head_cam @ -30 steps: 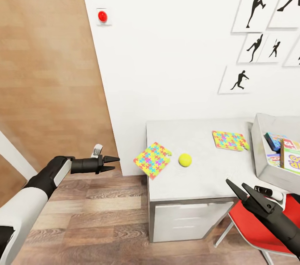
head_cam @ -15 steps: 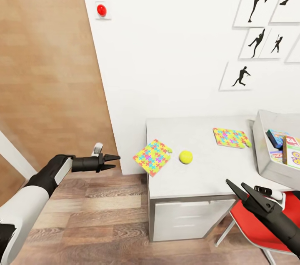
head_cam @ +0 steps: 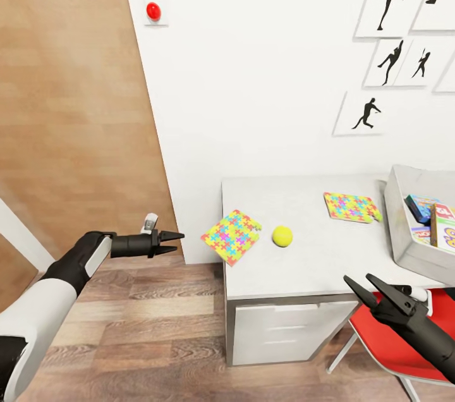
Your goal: Put all the toys in the child's room - the three board games (two on the bed and one on the table), the two jigsaw puzzles on the table, and the tennis ball on the table - inside the toy box on the table in the child's room.
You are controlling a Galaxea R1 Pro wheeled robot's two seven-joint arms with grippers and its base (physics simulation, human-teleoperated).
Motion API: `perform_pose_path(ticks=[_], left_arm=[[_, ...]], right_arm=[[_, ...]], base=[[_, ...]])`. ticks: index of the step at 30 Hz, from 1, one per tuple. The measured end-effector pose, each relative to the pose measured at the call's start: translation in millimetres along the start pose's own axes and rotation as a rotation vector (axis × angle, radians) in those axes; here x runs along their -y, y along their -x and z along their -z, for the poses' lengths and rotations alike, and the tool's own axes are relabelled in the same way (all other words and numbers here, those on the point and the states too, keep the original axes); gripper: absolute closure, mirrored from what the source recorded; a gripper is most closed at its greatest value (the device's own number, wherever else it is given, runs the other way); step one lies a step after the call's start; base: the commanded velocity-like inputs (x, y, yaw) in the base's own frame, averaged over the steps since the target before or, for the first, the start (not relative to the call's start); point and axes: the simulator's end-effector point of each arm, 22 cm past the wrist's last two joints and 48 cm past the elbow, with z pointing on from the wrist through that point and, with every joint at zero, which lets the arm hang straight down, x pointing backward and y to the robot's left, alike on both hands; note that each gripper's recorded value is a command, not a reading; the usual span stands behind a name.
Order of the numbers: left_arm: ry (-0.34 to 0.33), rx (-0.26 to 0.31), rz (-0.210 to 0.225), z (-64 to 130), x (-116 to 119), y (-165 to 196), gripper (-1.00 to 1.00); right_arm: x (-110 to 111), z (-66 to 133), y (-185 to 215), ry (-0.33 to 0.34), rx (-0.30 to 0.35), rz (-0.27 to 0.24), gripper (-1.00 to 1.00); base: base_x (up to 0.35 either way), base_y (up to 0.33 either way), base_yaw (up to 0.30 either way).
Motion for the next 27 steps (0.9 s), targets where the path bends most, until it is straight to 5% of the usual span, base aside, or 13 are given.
perform_pose_path(ticks=[27], left_arm=[[-0.012, -0.007, -0.011, -7.6, 6.7, -0.7, -1.00]], right_arm=[[-0.1, -0.7, -0.2, 0.002, 0.002, -0.001, -1.00]], base=[[0.000, -0.065, 0.000]])
